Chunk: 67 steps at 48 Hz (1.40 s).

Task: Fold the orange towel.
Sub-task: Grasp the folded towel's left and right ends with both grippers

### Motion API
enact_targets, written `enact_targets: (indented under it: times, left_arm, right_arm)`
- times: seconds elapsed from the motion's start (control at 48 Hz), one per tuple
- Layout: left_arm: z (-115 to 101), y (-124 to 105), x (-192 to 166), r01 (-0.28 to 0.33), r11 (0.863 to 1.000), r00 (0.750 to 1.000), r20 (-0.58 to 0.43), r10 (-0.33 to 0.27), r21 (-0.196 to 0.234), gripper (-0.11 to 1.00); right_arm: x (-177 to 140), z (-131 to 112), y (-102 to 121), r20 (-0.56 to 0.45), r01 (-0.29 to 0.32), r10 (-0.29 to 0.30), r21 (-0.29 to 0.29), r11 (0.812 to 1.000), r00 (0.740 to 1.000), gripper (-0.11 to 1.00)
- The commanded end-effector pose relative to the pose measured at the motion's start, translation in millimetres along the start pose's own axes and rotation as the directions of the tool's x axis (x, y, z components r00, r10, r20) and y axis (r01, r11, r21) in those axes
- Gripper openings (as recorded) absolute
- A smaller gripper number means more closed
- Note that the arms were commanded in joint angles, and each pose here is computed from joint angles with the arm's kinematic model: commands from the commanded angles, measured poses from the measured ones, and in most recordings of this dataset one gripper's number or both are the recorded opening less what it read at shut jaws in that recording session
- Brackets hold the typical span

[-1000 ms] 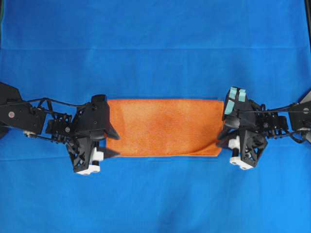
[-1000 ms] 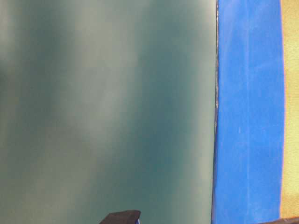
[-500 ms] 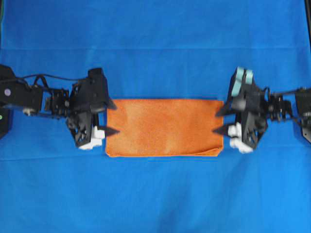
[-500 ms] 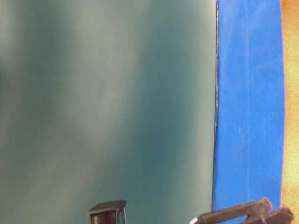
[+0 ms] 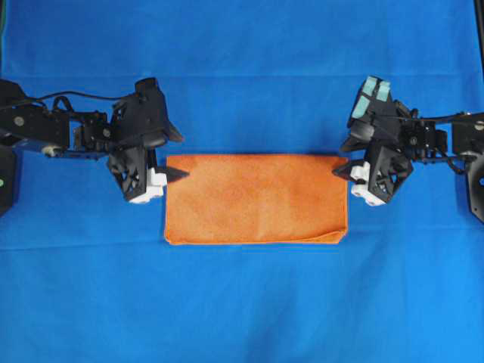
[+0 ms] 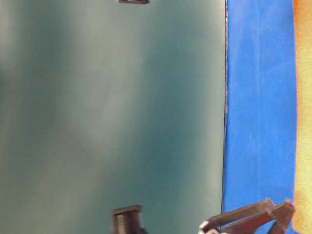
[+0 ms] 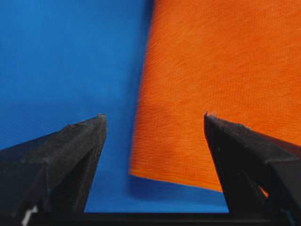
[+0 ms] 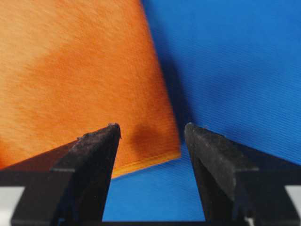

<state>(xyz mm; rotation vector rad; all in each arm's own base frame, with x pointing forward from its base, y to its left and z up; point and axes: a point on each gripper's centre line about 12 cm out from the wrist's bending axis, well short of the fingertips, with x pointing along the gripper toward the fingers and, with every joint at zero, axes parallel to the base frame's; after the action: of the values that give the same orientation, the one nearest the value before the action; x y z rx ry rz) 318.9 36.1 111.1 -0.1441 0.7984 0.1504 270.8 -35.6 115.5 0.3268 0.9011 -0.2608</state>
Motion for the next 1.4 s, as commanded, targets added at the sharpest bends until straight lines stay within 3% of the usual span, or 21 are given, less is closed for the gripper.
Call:
enact_targets:
  times: [0.0,0.312,0.562,0.667,0.812,0.916,1.166,1.375]
  left_arm:
    - [0.0,6.6,4.6,-0.012,1.000,1.000,0.021,0.013,-0.008,0.78]
    - [-17.4,18.2,17.3,-0.041,0.999,0.998,-0.044,0.039,-0.035,0.70]
    - [-22.3,18.3,18.7,-0.047,0.998,0.991,-0.125,0.042,-0.036,0.47]
    - [-24.0,18.3,19.9,-0.051,0.998,0.984,-0.171,0.044,-0.037,0.35]
    - [-22.1,16.6,21.1,-0.050,0.998,0.977,-0.210,0.043,-0.028,0.15]
    - [-17.3,16.1,20.2,-0.049,0.998,0.976,-0.212,0.042,-0.025,0.03]
    - [-2.7,14.7,11.2,-0.045,0.999,0.981,-0.191,0.040,-0.024,0.03]
    - [29.4,10.9,-23.5,-0.041,0.998,0.988,-0.153,0.034,-0.044,0.03]
  right_arm:
    - [5.4,5.8,-2.6,0.010,0.006,-0.006,0.005,1.000,1.000,0.61]
    - [19.4,-2.1,-8.6,-0.027,0.023,-0.022,0.009,1.000,0.999,0.61]
    - [19.4,-1.0,-8.3,-0.022,0.020,-0.020,0.004,1.000,1.000,0.57]
    - [19.4,-1.0,-6.9,-0.019,0.017,-0.017,-0.001,1.000,1.000,0.42]
    - [19.5,-1.2,-3.8,-0.020,0.010,-0.010,-0.008,1.000,1.000,0.04]
    - [18.1,0.7,-1.4,-0.012,0.004,-0.004,-0.005,1.000,1.000,0.03]
    - [10.2,8.1,0.7,0.022,-0.006,0.005,0.007,1.000,1.000,0.03]
    - [-21.7,29.5,6.3,0.070,-0.009,0.009,0.010,1.000,0.998,0.03]
